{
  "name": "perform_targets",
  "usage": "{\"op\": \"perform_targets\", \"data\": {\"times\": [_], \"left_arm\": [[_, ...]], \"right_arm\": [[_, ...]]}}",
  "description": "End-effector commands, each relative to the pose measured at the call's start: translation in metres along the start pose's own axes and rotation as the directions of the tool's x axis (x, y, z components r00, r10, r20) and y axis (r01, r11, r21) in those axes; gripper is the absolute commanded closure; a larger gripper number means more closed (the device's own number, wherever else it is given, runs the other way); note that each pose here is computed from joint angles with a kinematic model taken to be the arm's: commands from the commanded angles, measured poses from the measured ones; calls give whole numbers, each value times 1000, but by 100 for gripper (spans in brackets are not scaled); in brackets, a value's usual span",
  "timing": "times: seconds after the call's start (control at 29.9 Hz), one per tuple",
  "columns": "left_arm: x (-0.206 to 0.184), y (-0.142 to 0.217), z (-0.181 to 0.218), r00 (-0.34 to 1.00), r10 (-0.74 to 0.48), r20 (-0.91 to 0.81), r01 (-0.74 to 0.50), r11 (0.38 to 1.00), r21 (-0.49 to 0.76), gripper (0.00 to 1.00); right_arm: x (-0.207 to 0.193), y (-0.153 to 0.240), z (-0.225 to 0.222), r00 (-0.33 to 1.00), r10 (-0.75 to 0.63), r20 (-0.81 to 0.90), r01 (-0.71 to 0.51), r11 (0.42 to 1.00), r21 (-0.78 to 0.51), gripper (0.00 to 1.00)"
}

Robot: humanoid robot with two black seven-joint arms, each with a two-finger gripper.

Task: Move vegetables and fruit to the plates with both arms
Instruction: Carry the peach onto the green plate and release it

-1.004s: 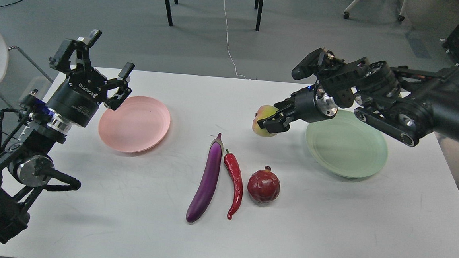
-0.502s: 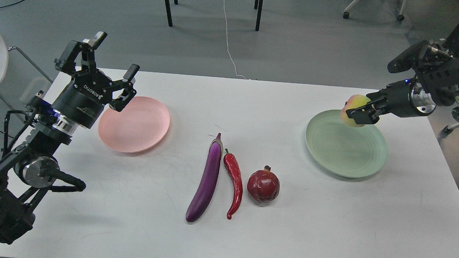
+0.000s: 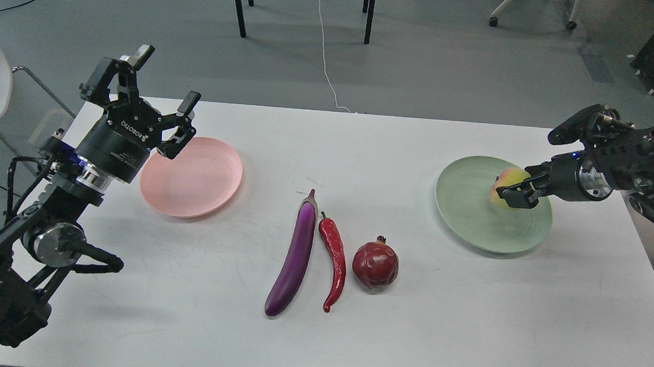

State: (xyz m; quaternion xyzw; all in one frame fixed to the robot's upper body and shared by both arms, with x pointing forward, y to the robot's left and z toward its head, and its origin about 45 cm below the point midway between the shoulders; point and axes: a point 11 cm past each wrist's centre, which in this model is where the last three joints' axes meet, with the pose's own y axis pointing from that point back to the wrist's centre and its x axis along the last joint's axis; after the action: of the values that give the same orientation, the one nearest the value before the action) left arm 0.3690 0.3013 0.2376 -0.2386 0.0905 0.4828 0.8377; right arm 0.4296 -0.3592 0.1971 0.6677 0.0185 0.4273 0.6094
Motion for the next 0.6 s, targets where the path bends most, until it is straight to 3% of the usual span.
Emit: {"op": "perform_targets", "data": {"times": [0.0,0.2,0.4,0.57], "left_arm": [[1,0,2,1000,2,3,-2,1000,-3,0],[1,0,2,1000,2,4,-2,1000,-2,0],[1,1,1,1000,3,2,-3,1000,-2,0],[2,1,2,1000,3,7,-3,1000,0,0]], "right_arm": [[6,3,0,1000,12,8,-12,1000,2,5],[41,27,0,997,76,-28,-76,997,14,3],[58,42,-9,998,46,-30,-45,998,37,3],[72,46,-64,995,75,-60,-62,977,205,3]]}}
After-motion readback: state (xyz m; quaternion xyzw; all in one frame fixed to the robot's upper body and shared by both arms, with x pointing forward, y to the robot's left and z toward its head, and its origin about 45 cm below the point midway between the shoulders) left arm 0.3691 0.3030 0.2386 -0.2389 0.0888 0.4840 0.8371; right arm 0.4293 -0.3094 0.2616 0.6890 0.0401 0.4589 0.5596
